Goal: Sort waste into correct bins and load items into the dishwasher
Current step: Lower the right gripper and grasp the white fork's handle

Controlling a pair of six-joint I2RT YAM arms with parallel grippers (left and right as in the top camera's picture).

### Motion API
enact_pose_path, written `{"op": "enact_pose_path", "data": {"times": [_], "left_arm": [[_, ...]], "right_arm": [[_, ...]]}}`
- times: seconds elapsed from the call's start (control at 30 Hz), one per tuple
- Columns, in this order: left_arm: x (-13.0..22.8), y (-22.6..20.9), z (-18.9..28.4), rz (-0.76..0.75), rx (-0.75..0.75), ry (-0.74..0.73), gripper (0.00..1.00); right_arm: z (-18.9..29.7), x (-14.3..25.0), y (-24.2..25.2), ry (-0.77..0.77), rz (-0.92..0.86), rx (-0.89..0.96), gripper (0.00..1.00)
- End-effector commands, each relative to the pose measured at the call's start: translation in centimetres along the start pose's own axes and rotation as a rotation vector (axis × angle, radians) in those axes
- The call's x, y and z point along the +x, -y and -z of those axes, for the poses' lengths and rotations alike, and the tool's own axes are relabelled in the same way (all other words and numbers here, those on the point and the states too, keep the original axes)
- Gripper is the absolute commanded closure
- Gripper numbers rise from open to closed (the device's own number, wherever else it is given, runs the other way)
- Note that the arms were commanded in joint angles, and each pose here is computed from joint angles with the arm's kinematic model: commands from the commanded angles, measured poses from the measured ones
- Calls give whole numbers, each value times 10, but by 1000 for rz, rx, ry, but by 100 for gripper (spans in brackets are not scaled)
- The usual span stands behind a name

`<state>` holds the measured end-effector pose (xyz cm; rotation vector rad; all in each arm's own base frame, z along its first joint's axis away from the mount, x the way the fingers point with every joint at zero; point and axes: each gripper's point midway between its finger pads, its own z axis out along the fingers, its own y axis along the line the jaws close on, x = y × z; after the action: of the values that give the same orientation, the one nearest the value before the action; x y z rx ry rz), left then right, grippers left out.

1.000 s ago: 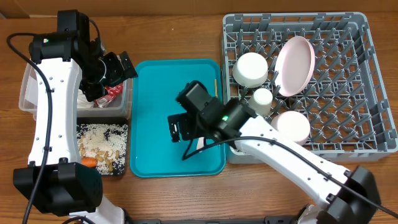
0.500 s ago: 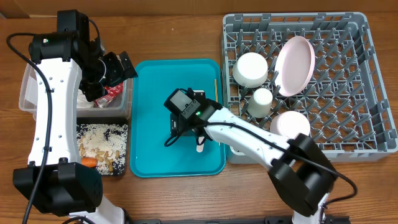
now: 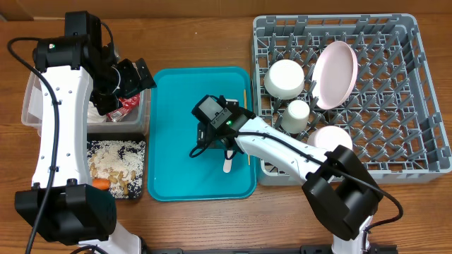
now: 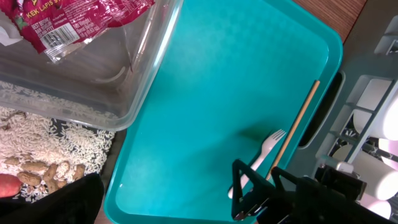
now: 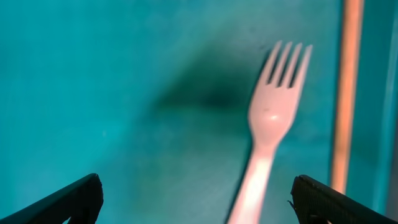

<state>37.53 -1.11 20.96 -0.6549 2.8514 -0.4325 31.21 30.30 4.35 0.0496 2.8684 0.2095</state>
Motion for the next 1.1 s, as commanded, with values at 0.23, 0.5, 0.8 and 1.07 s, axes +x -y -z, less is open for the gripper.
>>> {"op": "enact_pose_path", "data": {"times": [0.23, 0.5, 0.8, 1.07], "left_arm": [[-2, 6, 4, -1, 23, 5, 0], [-2, 6, 4, -1, 23, 5, 0], [-2, 6, 4, -1, 23, 5, 0], [-2, 6, 4, -1, 23, 5, 0]], "right_arm": [[-4, 6, -2, -35, -10, -16, 46], [-6, 2, 20, 10, -115, 94, 48], [-19, 4, 21, 2, -128, 106, 53], [-31, 8, 24, -13, -127, 127, 54]]}}
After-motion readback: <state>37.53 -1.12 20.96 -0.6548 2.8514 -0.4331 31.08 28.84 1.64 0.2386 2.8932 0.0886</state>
